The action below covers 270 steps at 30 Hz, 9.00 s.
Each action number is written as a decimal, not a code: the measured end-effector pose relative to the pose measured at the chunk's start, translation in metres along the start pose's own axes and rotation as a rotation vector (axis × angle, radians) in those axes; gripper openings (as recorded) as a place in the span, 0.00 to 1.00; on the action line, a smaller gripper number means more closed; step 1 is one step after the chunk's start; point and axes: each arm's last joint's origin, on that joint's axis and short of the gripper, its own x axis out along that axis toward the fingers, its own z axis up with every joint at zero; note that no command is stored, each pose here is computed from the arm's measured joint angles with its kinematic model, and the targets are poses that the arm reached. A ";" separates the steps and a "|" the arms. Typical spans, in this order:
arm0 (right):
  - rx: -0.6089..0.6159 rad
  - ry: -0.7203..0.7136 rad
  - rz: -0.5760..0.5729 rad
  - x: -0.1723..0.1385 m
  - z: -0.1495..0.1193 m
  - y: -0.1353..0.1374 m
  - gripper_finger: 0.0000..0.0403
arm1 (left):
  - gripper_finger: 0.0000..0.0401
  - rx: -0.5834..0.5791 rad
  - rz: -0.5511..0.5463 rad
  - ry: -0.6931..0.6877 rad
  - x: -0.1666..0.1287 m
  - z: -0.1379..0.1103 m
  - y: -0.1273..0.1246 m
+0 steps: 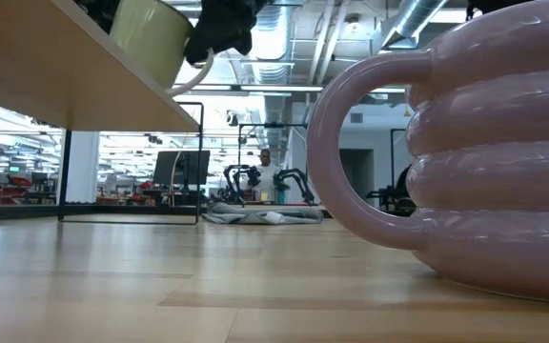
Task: Stack small to large cups/mugs on shelf
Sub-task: Put the yellow mug on the shelf, then put the purple mug on the shelf
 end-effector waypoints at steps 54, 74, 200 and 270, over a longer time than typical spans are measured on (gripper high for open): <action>0.004 -0.030 0.013 -0.002 0.005 0.010 0.22 | 0.51 -0.003 -0.002 0.011 0.000 -0.001 0.000; 0.045 -0.027 0.011 -0.002 0.004 0.010 0.22 | 0.51 -0.003 -0.002 0.015 0.000 -0.001 0.000; 0.066 -0.011 0.051 -0.063 0.006 0.022 0.43 | 0.51 -0.010 -0.036 0.033 0.000 -0.004 -0.001; 0.887 -0.279 0.006 -0.087 -0.122 0.288 0.41 | 0.51 0.062 0.384 0.125 -0.054 -0.041 0.006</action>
